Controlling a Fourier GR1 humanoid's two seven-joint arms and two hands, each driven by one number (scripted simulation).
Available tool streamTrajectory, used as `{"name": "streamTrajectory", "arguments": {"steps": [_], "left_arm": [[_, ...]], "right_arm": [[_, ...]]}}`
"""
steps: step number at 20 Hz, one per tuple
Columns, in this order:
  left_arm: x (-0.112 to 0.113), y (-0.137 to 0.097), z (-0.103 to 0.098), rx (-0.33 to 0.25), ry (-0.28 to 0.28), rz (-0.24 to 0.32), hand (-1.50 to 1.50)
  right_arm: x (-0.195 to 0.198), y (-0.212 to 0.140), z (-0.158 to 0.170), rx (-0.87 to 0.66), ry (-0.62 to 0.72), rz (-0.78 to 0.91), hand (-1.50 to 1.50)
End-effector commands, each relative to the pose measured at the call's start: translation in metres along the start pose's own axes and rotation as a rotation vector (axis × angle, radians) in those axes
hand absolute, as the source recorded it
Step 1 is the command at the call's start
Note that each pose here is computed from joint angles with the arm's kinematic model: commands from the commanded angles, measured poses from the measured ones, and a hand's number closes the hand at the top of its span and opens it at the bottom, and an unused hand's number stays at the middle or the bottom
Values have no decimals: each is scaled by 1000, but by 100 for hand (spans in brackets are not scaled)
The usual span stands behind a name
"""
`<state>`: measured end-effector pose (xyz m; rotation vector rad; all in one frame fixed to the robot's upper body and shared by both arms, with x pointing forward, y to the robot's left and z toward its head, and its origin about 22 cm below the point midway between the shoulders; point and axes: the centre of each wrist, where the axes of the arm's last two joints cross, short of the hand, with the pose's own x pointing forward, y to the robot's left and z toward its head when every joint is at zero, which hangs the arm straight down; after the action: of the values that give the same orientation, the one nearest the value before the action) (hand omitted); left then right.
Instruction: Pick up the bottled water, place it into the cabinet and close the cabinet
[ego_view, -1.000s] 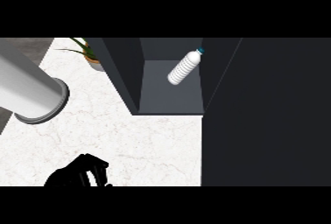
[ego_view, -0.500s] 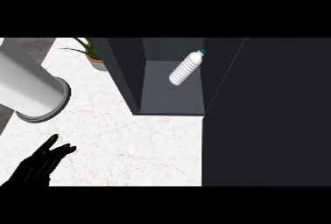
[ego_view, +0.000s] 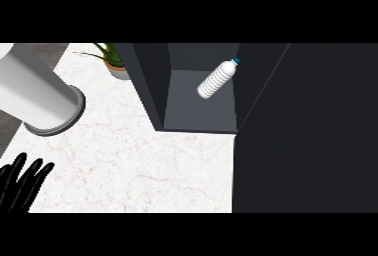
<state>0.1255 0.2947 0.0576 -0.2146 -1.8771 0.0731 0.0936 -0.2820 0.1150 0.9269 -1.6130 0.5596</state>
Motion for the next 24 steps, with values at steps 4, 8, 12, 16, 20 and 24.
{"name": "streamTrajectory", "arguments": {"steps": [4,8,12,16,20,24], "left_arm": [[12,14,5,-12,7,1,-150],[17,26,8,17,20,-12,-150],[20,31,15,13,34,-9,-150],[26,36,16,5,34,-8,-150],[31,44,17,-3,26,-9,-150],[36,53,16,-18,18,-19,-150]], "right_arm": [[50,31,-39,191,26,286,150],[44,31,-49,186,44,258,150],[34,31,-64,170,37,207,150],[27,34,-80,170,46,163,150],[22,34,-102,172,29,140,150],[21,38,-125,177,15,114,150]]}}
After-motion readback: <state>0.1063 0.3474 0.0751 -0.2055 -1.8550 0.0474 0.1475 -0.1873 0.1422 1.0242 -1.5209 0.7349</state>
